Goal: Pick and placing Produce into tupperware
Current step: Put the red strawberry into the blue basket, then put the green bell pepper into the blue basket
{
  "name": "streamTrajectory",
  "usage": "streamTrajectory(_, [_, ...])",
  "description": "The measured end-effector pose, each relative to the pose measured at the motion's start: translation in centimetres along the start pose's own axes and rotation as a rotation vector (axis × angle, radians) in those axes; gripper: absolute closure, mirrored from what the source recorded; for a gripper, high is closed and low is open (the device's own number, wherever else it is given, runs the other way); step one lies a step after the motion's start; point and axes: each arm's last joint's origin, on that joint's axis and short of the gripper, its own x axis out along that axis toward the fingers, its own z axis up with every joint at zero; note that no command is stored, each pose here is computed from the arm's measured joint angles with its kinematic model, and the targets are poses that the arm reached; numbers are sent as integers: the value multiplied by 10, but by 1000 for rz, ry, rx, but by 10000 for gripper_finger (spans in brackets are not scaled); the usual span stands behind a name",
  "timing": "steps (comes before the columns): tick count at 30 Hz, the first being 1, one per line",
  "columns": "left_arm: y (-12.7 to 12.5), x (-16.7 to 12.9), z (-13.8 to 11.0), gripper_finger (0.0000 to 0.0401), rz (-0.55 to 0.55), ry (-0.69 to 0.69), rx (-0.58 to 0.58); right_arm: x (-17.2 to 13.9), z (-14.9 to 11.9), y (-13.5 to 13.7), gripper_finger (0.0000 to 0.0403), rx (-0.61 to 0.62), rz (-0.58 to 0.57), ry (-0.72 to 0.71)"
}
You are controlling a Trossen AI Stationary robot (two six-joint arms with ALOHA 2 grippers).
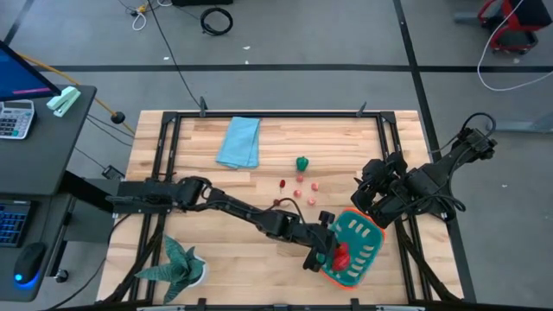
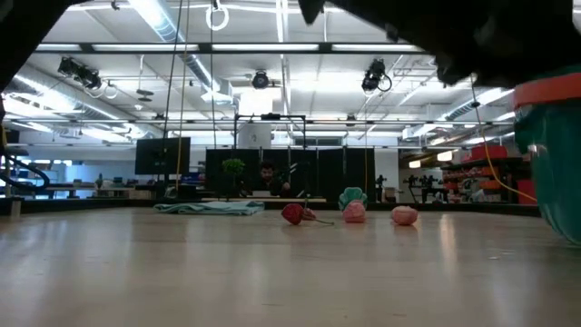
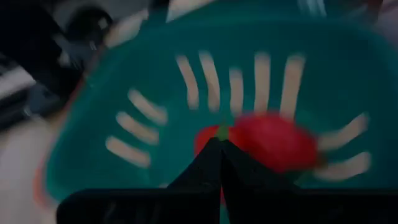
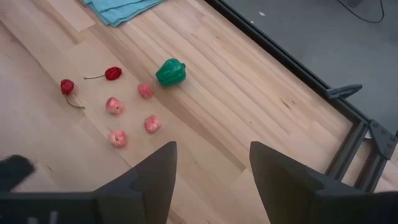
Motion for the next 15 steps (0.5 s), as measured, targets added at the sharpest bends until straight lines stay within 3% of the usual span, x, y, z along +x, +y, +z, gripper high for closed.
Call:
streamTrajectory(6, [8,2,-3,390,8,12,-9,0,0,0,194,-1,0,2])
streamTrajectory(15, [8,2,-4,305,-6,10,-2,0,0,0,195,-1,0,2])
